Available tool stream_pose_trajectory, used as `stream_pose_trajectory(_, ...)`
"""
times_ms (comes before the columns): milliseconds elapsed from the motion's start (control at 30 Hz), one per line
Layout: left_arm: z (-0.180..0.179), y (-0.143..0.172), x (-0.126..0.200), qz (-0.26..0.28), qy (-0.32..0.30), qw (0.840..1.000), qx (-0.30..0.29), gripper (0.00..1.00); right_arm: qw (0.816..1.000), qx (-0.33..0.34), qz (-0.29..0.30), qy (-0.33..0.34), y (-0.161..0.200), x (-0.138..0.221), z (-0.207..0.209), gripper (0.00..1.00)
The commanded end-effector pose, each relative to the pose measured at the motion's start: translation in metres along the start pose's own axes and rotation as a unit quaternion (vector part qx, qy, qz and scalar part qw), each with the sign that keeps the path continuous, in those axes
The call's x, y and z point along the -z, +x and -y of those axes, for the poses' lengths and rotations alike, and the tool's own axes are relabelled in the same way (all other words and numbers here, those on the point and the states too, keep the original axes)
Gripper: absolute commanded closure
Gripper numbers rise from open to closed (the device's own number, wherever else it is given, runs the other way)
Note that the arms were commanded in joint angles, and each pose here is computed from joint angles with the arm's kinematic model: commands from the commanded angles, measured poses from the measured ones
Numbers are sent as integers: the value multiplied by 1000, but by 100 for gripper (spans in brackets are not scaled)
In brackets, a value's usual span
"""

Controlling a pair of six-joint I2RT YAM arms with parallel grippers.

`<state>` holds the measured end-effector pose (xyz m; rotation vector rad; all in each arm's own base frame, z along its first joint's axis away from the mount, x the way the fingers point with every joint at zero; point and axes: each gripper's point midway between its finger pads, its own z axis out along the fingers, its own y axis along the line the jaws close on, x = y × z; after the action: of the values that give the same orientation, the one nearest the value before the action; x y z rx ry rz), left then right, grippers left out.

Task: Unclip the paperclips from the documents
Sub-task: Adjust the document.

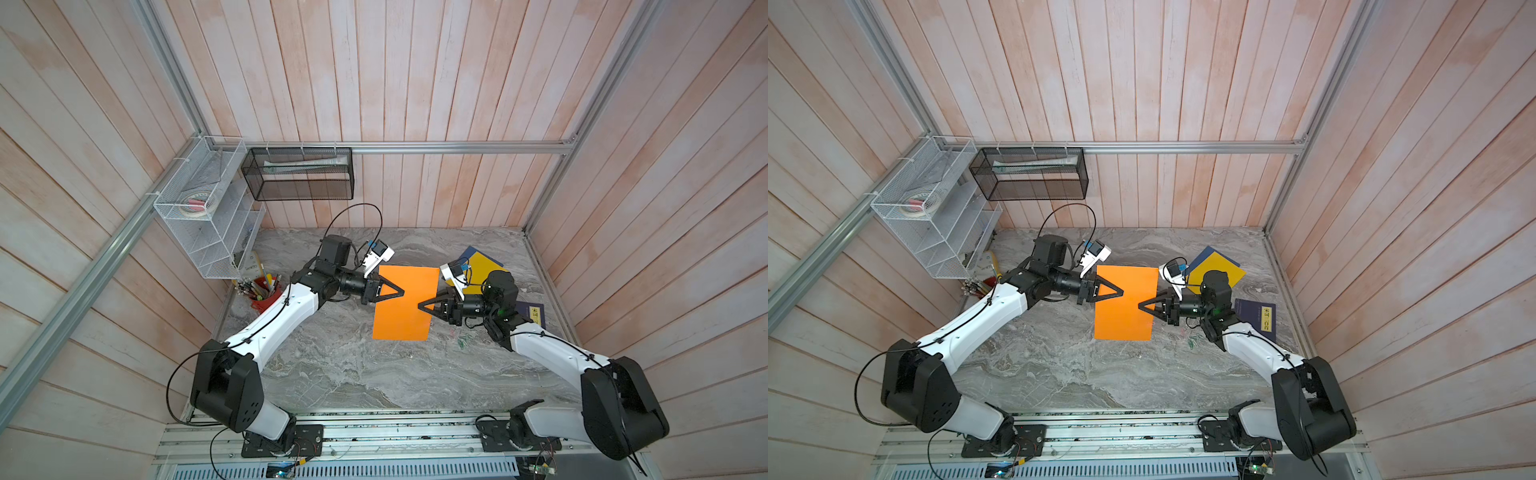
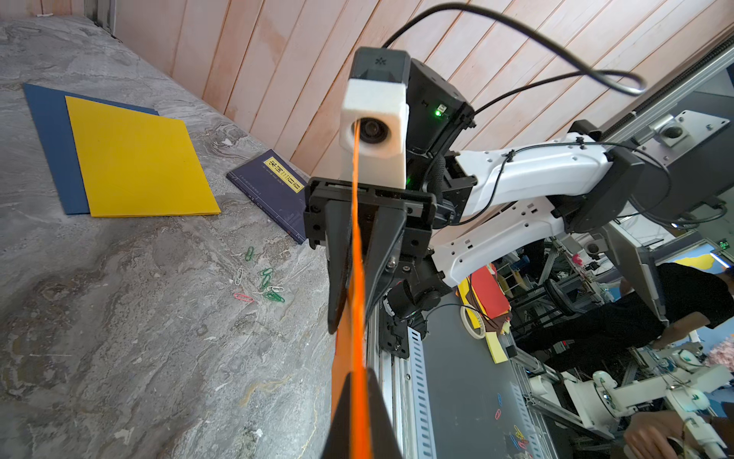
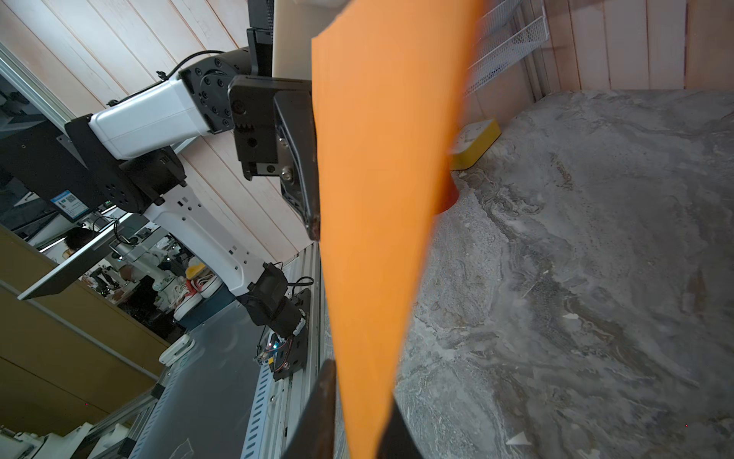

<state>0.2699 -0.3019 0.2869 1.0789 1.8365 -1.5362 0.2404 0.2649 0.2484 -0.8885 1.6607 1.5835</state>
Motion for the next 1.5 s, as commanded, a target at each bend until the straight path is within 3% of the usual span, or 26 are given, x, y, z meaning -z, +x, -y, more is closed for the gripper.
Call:
stream_pose_trajectory(0, 2, -10, -2, 5, 7, 1000, -17, 100, 1000, 8, 1, -12, -4, -2, -4, 92)
stream_pose_trajectory(100, 2, -11, -2, 5, 5, 1000, -19, 100, 1000, 2, 0, -10, -4, -3, -2, 99)
stream_pose_trajectory(267, -1, -12, -2, 6, -4, 1000, -18, 100, 1000, -6, 0, -7, -4, -3, 2, 100)
stream_pose_trajectory(433, -6, -11, 0, 9, -9, 1000, -5, 72, 1000, -10, 9, 0, -8, 4, 6, 100)
stream_pose_trajectory(533, -7, -11, 2, 12, -8, 1000, 0, 68, 1000, -8, 18, 4, -13, 11, 6, 100)
stream_pose_trajectory(1033, -7, 26, -7, -2, 20, 998, 59, 68, 999, 2, 37, 15, -28, 30, 6, 100)
stream_pose_trajectory(1467, -9, 34, -14, -10, 18, 998, 63, 72, 999, 3, 35, 9, -32, 30, 4, 100)
